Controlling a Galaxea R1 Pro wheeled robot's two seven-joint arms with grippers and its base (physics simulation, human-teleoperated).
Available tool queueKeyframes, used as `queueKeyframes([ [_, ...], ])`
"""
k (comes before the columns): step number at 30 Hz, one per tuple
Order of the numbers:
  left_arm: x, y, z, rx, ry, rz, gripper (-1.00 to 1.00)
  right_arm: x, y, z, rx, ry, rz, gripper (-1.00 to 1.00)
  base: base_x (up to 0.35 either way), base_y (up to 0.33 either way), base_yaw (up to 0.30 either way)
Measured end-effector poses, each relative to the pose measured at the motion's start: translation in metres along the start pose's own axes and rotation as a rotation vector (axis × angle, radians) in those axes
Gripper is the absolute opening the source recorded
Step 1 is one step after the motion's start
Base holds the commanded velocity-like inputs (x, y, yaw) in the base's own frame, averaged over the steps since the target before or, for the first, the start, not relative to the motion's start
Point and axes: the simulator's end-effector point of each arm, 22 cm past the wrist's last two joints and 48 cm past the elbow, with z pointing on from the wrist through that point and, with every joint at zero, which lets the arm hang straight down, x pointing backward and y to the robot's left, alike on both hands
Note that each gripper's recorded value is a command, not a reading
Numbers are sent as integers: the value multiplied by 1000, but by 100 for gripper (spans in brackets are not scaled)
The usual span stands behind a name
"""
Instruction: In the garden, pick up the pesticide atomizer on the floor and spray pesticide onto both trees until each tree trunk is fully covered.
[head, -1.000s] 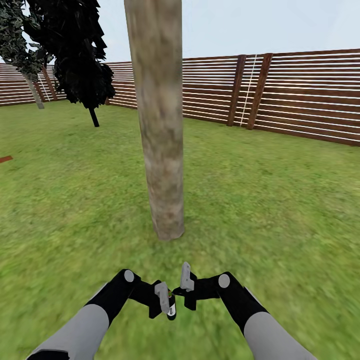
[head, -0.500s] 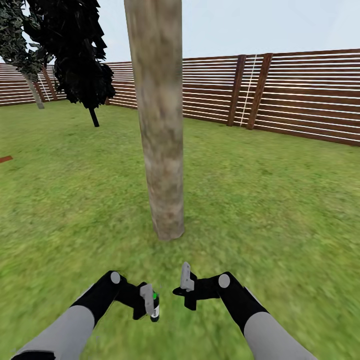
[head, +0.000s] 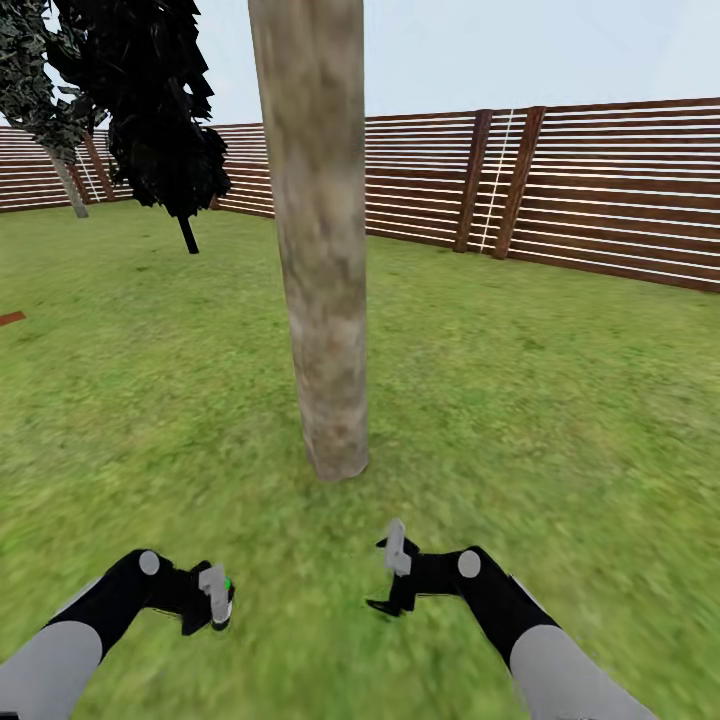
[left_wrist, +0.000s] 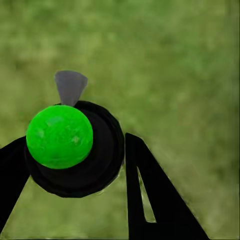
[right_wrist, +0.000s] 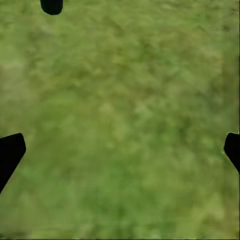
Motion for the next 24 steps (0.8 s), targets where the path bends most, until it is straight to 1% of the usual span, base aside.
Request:
queueKeyframes([
  [1,-1,17,0,-77,-9,-15,-100,19,-14,-8,65,27,17,100,0,0,0],
  [2,0,30,0,-146,-16,-35,-100,39,-24,-13,129,52,52,100,0,0,0],
  [3,4,38,2,-201,-24,-69,-100,59,-31,-17,194,75,104,100,0,0,0],
  [4,8,46,3,-258,-41,-121,-100,81,-37,-22,267,98,163,100,0,0,0],
  [5,8,57,2,-323,-72,-189,-100,104,-42,-30,345,130,218,100,0,0,0],
  [6,7,70,-2,-392,-110,-260,-100,128,-47,-41,422,168,258,100,0,0,0],
  [7,8,85,-9,-465,-147,-335,-100,151,-51,-53,499,210,287,100,0,0,0],
  [8,12,95,-14,-523,-171,-401,-100,169,-54,-64,568,246,309,100,0,0,0],
  [9,19,100,-17,-568,-185,-465,-100,184,-56,-74,640,277,333,100,0,0,0],
  [10,24,102,-17,-596,-191,-507,-100,192,-59,-82,693,292,359,100,0,0,0],
  [11,35,106,-19,-654,-195,-592,-100,208,-66,-100,822,315,433,100,0,0,0],
  [12,43,108,-20,-694,-196,-653,-100,220,-66,-114,905,328,498,100,0,0,0],
  [13,50,108,-20,-724,-192,-707,-100,230,-62,-124,966,333,565,100,0,0,0],
  [14,54,104,-17,-731,-177,-761,-100,241,-58,-134,1017,330,631,100,0,0,0],
  [15,60,97,-11,-716,-141,-810,-100,254,-55,-147,1063,329,688,100,0,0,0],
  [16,68,88,-5,-691,-91,-852,-100,268,-51,-161,1101,335,732,100,0,0,0],
  [17,77,78,0,-655,-31,-895,-100,278,-47,-172,1128,340,762,100,0,0,0],
  [18,79,61,10,-601,39,-940,-100,287,-41,-183,1157,327,776,100,0,0,0],
  [19,78,53,15,-576,67,-949,-100,289,-36,-187,1168,313,772,100,0,0,0],
  [20,73,45,22,-553,78,-946,-100,290,-28,-184,1162,310,774,100,0,0,0],
  [21,66,39,28,-531,80,-933,-100,292,-22,-183,1157,314,779,100,0,0,0],
  [22,59,36,32,-515,83,-923,-100,293,-18,-182,1156,317,783,100,0,0,0],
  [23,56,33,34,-501,95,-925,-100,295,-16,-183,1158,320,785,100,0,0,0],
  [24,55,29,36,-484,118,-935,-100,296,-16,-185,1161,322,785,100,0,0,0],
])
